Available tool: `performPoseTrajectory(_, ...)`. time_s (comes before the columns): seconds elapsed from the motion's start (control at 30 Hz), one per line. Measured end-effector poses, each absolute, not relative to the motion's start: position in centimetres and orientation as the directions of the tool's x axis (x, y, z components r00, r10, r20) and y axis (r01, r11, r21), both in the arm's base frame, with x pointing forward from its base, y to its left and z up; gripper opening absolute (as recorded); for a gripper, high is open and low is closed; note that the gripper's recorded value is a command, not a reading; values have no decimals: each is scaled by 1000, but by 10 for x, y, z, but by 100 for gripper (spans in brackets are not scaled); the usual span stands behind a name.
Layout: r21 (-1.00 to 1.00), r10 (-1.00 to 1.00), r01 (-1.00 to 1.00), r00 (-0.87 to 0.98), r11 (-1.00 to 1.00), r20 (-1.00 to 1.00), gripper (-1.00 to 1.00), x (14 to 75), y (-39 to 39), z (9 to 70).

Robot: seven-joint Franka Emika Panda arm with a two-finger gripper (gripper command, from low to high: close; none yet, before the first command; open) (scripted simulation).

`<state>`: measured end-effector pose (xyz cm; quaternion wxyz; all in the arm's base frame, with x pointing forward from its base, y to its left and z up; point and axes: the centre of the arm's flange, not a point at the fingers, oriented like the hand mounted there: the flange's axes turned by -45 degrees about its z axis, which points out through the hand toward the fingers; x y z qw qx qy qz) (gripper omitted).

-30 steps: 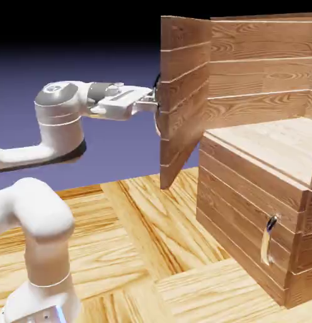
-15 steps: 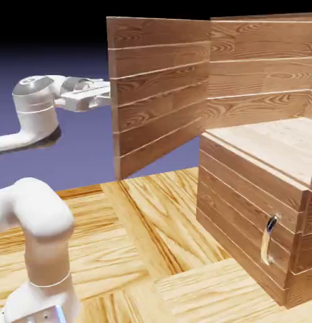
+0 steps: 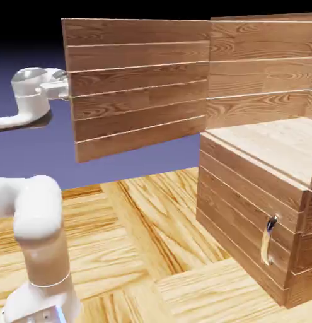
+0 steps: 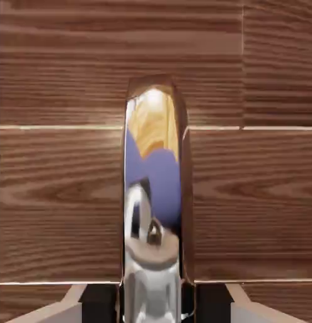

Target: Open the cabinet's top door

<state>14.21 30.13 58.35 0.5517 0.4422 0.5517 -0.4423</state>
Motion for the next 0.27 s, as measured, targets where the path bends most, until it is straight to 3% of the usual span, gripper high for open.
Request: performPoseTrajectory(0.27,0,0,998,0,64,-1000,-100,155,371,583)
